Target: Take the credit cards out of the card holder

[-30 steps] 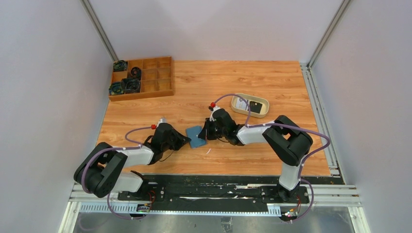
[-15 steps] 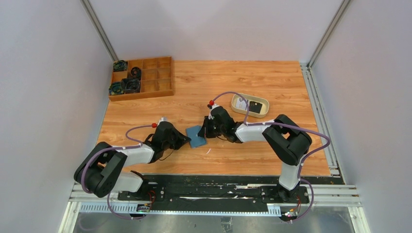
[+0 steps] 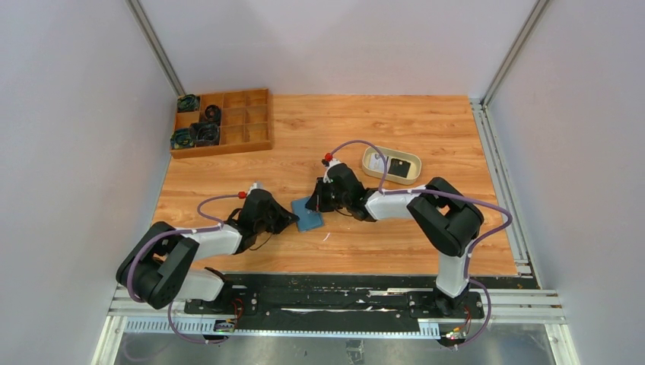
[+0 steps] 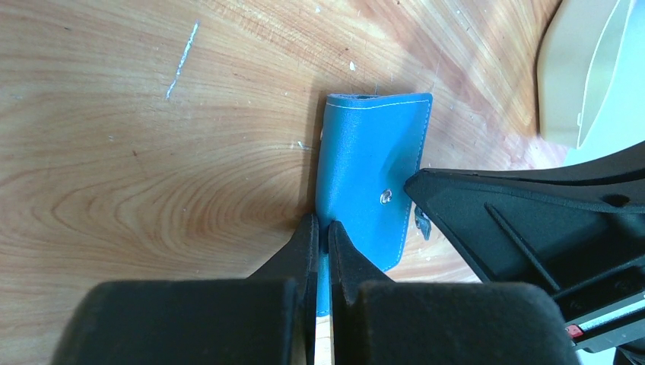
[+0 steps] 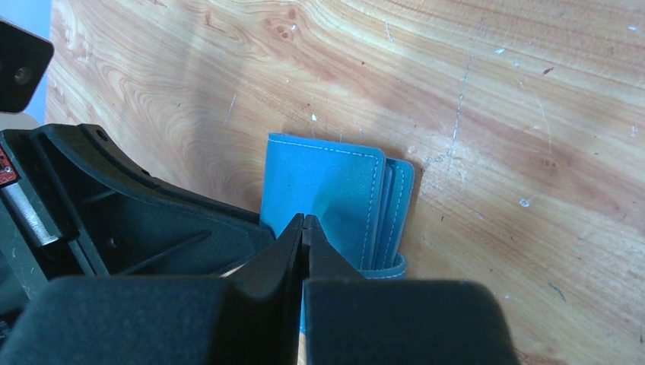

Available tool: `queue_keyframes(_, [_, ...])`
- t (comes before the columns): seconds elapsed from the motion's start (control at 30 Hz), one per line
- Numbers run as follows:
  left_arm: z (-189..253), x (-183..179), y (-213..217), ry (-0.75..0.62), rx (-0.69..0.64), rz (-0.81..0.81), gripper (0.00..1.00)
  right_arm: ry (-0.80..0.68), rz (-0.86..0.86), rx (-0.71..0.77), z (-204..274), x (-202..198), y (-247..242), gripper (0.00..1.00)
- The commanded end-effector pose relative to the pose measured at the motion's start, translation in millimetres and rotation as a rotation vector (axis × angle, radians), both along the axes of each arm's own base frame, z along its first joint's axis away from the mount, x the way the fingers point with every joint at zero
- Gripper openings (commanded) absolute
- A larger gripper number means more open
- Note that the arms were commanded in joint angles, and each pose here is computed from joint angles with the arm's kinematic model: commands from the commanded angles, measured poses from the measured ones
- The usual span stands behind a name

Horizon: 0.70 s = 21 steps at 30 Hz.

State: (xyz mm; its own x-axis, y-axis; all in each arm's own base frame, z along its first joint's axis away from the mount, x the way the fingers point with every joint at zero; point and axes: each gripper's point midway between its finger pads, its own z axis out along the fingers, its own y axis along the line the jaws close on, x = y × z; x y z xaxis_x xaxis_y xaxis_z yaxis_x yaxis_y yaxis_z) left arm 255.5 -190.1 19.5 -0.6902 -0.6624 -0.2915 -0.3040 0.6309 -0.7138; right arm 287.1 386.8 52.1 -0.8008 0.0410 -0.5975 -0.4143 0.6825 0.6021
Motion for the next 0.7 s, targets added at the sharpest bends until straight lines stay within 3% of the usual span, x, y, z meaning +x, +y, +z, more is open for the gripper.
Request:
queue_keyframes(0.0, [-35.6,-21.3,23.1,0.111,0.136,0.005,0.00,-0.002,-0.004,0.016,2.4,8.8,4.9,0.00])
queue_keyframes(0.27, [-38.0,-21.4,23.2,0.119,0.142,0.003,0.00,-0.014,0.016,0.027,1.6,6.2,6.1,0.00])
queue_keyframes(0.47, [-40.1,-21.2,23.2,0.124,0.150,-0.001,0.00,-0.178,0.049,0.012,53.8,16.4,1.6,0.27])
queue_keyframes(0.67, [-40.2,-19.9,22.7,0.122,0.156,-0.008,0.00,-0.250,0.092,-0.189,70.8,13.6,-21.8,0.42])
